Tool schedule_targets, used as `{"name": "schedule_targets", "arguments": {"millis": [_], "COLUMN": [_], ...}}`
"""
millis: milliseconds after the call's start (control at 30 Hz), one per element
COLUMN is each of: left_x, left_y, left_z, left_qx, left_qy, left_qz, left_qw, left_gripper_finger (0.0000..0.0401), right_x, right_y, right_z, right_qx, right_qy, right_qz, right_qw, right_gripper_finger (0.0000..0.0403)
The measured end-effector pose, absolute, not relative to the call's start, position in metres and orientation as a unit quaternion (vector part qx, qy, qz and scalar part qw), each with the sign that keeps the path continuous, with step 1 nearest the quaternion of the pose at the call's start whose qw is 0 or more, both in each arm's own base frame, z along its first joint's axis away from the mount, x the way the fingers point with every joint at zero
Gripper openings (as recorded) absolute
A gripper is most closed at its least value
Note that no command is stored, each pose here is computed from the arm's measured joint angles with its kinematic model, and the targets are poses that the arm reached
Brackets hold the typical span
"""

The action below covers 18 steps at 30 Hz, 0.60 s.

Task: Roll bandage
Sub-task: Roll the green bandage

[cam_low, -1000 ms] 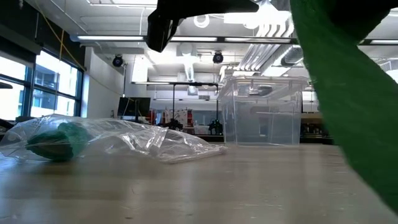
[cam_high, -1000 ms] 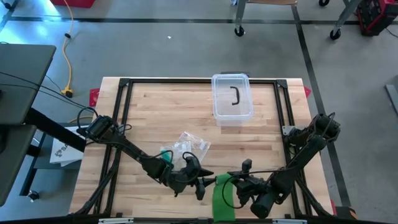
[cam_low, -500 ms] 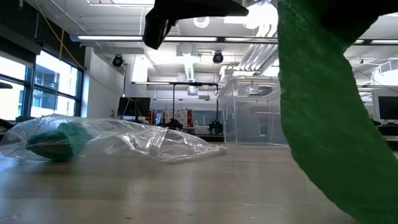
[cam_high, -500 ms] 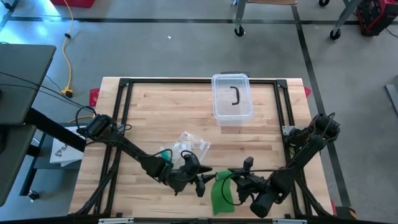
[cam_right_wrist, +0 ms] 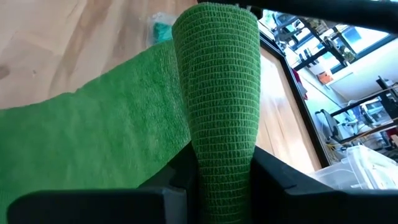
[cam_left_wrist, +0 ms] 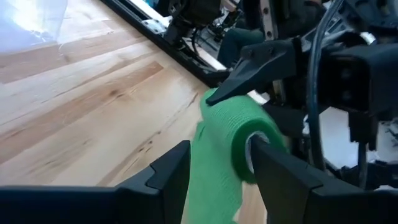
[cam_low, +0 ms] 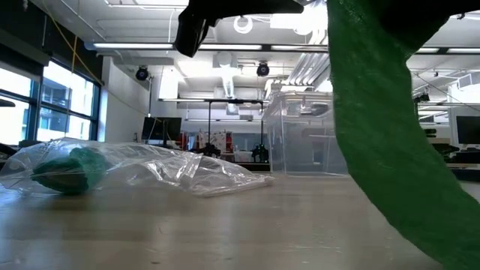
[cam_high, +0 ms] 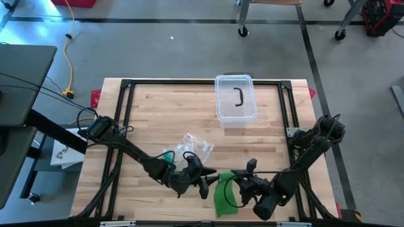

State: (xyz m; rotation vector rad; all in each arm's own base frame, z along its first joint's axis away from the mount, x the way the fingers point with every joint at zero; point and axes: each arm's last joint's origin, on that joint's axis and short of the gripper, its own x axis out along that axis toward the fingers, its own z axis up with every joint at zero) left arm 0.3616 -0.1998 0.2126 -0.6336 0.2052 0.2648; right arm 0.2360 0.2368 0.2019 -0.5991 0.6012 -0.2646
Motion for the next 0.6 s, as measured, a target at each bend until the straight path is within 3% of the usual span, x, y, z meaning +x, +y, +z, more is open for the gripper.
{"name": "schedule_targets", "arguments": {"millis": [600], "left_x": [0.3619], "left_y": [-0.1994], "left_z": [0.2133], "left_qx": [-0.311], "left_qy": [0.095], "left_qz": [0.134], "left_qw": [0.936], "left_gripper_finger": [0.0165], "right_x": [0.2436], "right_y": [0.238], "right_z": [0.2062], "right_qx": [-0.307], "right_qy": [0.267], "right_qz": [-0.132], "right_qw": [0.904], "right_gripper_finger": [0.0087]}}
